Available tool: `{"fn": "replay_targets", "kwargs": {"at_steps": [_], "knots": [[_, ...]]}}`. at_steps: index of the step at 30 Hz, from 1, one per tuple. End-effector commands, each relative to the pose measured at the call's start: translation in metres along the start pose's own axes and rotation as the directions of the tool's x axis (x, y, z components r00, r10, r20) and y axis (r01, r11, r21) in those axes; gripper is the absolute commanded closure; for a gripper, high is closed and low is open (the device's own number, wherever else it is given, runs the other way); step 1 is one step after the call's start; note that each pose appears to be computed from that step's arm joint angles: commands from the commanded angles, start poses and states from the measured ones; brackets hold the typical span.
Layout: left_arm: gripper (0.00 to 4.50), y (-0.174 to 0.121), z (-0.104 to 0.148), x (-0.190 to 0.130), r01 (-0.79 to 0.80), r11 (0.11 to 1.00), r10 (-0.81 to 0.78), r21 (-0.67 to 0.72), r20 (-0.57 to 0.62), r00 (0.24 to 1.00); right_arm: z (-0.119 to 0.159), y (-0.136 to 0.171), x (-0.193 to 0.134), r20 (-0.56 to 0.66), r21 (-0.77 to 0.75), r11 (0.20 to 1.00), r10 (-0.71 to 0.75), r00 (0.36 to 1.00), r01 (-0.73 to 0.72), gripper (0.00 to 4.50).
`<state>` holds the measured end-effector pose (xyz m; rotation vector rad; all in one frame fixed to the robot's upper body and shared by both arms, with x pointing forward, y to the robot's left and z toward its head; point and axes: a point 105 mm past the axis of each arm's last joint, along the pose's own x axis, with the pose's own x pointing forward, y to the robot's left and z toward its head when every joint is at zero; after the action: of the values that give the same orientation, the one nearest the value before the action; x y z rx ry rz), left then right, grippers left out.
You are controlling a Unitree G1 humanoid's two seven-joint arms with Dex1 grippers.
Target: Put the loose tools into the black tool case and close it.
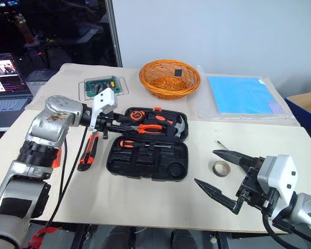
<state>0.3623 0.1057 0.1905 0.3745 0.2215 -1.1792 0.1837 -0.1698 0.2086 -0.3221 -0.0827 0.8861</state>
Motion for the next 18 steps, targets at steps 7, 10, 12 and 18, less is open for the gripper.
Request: {"fn": "replay_targets", "kwargs": {"at_steps": [7,10,12,18], "knots": [[4.48,-0.009,-0.066,0.035,-0.280,0.956,0.277,-0.082,-0.049,0.960,0.005,0.000,0.002,0.015,-0.007,1.000,-0.007,1.000,0.007,0.00],[4.48,-0.018,-0.094,0.035,-0.274,0.959,0.260,-0.070,-0.163,0.952,0.004,0.000,0.001,-0.006,-0.004,1.000,-0.011,1.000,0.011,0.00],[4.48,-0.019,-0.098,0.033,-0.277,0.958,0.262,-0.071,-0.172,0.950,0.002,-0.002,0.000,-0.018,0.007,1.000,-0.025,1.000,0.025,0.00],[4.48,-0.035,-0.040,0.016,-0.161,0.980,0.178,-0.119,0.144,0.974,-0.018,-0.018,-0.004,-0.108,0.045,0.982,-0.176,0.978,0.182,0.00]]}}
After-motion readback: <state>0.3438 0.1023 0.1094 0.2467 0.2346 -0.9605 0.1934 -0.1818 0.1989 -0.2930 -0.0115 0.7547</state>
